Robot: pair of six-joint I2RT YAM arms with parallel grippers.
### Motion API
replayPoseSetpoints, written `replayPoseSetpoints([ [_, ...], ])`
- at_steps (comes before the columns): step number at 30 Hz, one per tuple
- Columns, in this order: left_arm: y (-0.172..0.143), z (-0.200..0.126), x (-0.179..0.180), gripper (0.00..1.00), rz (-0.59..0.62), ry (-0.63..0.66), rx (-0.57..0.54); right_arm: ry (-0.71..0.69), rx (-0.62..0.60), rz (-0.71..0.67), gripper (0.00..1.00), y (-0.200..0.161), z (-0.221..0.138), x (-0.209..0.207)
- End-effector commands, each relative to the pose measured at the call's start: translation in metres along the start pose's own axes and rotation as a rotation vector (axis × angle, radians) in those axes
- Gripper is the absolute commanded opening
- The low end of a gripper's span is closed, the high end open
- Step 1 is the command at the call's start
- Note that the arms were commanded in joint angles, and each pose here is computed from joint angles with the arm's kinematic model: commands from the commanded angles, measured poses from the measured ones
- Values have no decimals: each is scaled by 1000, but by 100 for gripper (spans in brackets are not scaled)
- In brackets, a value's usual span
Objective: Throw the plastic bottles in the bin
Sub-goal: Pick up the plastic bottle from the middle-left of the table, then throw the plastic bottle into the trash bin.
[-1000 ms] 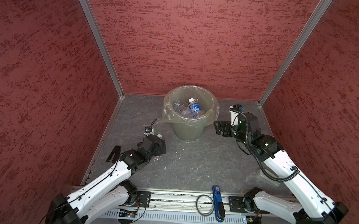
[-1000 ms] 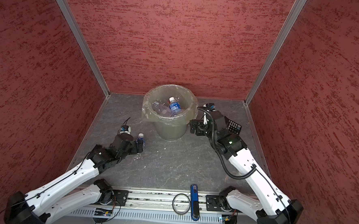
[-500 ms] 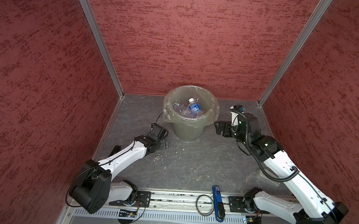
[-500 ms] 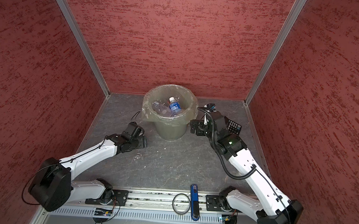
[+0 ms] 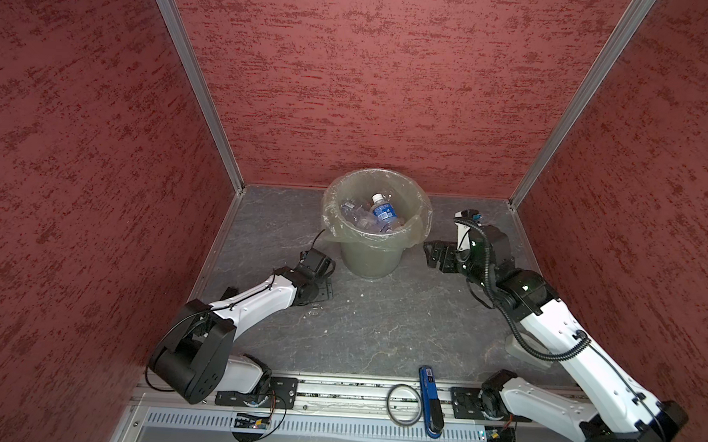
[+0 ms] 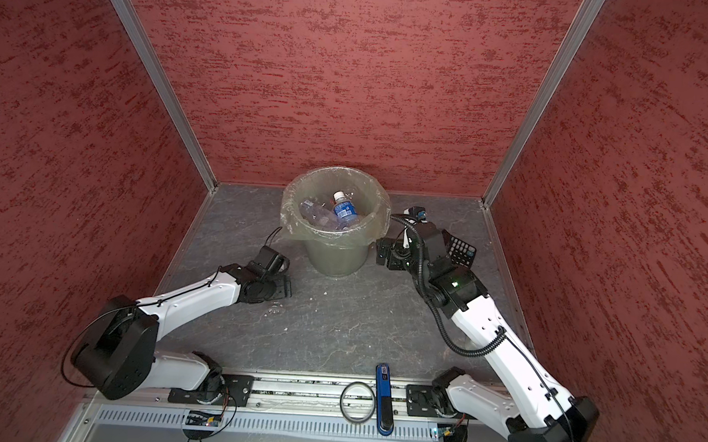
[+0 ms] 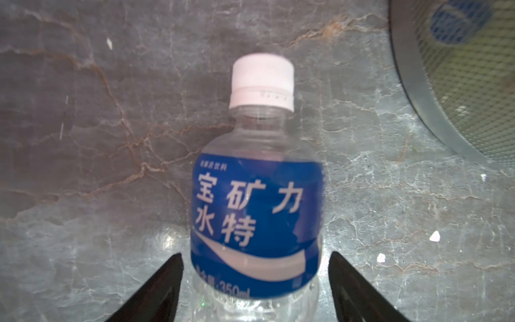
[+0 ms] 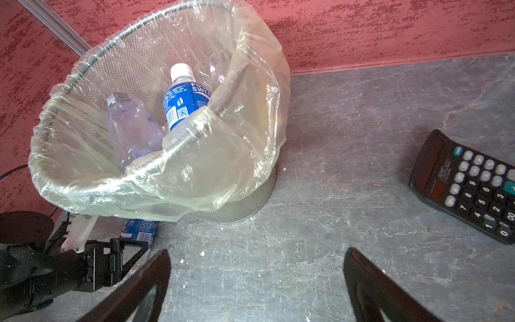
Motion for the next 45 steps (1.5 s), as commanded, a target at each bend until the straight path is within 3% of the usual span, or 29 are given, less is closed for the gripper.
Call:
replayPoseSetpoints([
  [1, 1, 6, 0, 76, -23, -20, 11, -18, -1, 21, 97, -2, -2, -3],
  [10, 1, 12, -1, 70, -3, -12, 12, -30, -9, 28, 96, -2, -9, -5],
  [14, 0, 3, 1, 49, 3, -18, -32, -33, -9, 31, 95, -2, -12, -5],
  [17, -3, -13, 7, 44, -7, -28, -95, -42, -4, 25, 96, -4, -13, -7],
  [21, -8, -50, 16, 37, -11, -76, -195, -35, 10, 13, 96, -12, -8, -7],
  [34, -22, -169, 44, 36, 39, -357, -426, -4, 93, -5, 99, -60, 9, -9],
  [40, -18, -236, 48, 34, 61, -569, -539, -35, 89, 7, 99, -62, 5, -13],
  [45, 0, -304, 27, 34, 127, -728, -647, -61, 93, 12, 98, -65, 2, -15],
])
Point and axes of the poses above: each gripper's point midway between its finger pads, its own z axis out along the fingers, its own x axis along the line the jaws close on, y = z × x, the point moved 10 cm from there along -z, back along the fingers, and after that the axes turned 15 degrees about -z, right-handed, at the moved point
